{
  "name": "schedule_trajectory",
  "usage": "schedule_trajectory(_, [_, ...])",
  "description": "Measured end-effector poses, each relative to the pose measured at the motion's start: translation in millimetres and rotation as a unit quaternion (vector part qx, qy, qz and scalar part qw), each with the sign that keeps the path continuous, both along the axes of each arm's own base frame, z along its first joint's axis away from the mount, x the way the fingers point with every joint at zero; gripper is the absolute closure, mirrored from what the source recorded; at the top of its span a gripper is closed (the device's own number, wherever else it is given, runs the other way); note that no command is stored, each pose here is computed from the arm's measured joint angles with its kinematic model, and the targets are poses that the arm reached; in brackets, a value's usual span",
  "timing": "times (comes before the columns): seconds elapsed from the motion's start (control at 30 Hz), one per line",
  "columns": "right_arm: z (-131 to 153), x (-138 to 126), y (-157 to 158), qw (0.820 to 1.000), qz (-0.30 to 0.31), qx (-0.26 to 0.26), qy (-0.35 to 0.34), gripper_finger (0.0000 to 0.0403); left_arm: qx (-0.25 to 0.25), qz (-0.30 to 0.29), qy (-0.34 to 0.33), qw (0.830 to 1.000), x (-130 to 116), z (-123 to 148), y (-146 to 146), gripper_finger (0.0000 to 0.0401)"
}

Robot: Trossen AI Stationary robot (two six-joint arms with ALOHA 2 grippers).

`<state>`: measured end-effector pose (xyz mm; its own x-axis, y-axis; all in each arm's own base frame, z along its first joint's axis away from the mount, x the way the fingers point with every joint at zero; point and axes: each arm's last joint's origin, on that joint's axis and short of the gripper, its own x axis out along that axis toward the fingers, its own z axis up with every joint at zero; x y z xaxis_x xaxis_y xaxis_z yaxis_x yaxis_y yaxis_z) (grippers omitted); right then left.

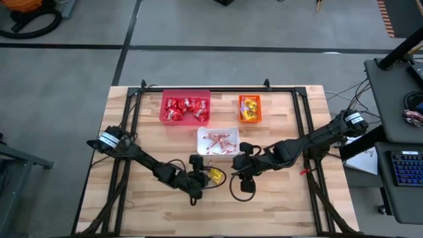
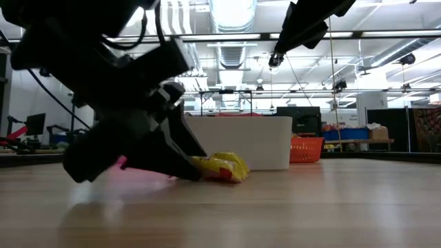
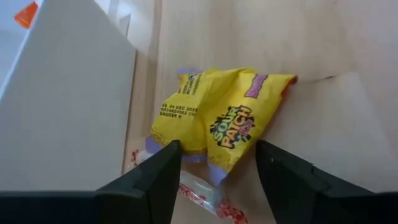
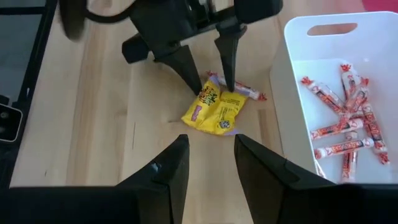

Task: Sort candy
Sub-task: Put the yellow candy into the orange bin

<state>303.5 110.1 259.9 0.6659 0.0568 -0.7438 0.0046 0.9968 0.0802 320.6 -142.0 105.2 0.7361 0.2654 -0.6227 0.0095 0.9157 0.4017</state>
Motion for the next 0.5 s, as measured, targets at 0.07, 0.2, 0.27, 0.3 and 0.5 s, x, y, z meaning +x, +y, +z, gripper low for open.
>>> schedule_trajectory(0.07, [0.0, 0.0, 0.0, 1.0, -0.001, -0.001, 0.0, 0.028, -0.001, 0.002, -0.002, 1.0, 0.8, -2.6, -0.2, 0.0217])
schedule_trajectory(0.2, [-1.2, -0.1, -0.1, 1.0, -0.001, -0.001, 0.001, 0.028, -0.003, 0.003, -0.007, 1.0, 1.9, -4.1, -0.8, 0.0245])
schedule_trajectory(0.27, [-1.9, -0.3, -0.2, 1.0, -0.001, -0.002, 0.002, 0.028, -0.004, 0.002, -0.007, 1.0, 2.0, -4.0, -0.9, 0.0262])
schedule_trajectory(0.3, [-2.6, -0.5, -0.4, 1.0, -0.003, -0.004, 0.002, 0.028, -0.004, 0.002, -0.008, 1.0, 2.1, -3.8, -1.0, 0.0271])
schedule_trajectory(0.5, [-9.1, -1.2, -1.5, 1.0, -0.012, -0.012, -0.002, 0.028, -0.003, 0.006, -0.015, 1.0, 3.0, -2.9, -0.7, 0.0321])
